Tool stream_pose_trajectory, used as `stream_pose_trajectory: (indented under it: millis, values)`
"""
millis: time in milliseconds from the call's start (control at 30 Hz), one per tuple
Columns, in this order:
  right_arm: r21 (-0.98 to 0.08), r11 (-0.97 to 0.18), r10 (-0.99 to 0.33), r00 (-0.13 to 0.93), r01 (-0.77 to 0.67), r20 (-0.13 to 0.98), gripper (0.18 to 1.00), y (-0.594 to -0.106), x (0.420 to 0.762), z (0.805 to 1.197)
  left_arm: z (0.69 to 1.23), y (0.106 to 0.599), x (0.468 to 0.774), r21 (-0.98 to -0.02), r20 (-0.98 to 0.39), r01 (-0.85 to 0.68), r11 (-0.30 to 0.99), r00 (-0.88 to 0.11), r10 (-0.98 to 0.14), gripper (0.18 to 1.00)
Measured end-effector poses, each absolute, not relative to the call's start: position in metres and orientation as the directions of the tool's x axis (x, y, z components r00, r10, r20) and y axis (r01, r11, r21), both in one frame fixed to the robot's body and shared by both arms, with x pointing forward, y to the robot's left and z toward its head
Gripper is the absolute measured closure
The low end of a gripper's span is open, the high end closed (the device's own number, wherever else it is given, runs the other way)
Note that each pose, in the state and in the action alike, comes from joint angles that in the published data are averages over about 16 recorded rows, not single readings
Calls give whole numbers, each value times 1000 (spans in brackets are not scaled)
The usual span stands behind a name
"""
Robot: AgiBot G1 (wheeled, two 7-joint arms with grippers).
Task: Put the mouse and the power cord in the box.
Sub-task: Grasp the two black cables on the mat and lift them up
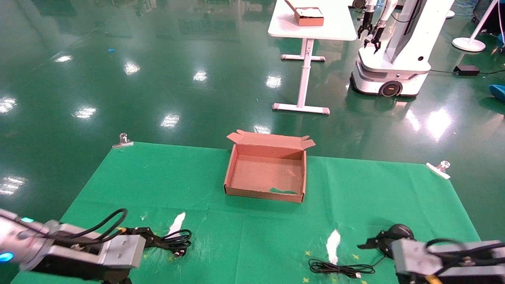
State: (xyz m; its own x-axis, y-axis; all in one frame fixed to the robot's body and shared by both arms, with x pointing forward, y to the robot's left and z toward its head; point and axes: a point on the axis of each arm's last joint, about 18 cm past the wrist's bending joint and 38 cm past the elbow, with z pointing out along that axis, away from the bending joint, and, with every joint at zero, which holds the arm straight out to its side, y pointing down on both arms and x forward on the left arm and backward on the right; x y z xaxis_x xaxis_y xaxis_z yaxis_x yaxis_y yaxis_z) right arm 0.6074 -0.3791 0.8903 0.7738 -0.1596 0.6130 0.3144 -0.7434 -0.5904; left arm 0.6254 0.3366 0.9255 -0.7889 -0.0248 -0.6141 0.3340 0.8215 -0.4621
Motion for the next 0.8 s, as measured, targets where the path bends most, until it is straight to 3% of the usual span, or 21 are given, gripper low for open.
stream_pose_trajectory:
  millis: [333, 800]
  values:
    - [-426, -855, -70, 747, 297, 661, 178, -375, 661, 867, 914, 349, 684, -299, -666, 241, 923, -746, -20, 184]
    - [-393, -868, -63, 717, 304, 694, 178, -367, 683, 861, 908, 357, 712, -176, -717, 188, 966, -697, 5, 184]
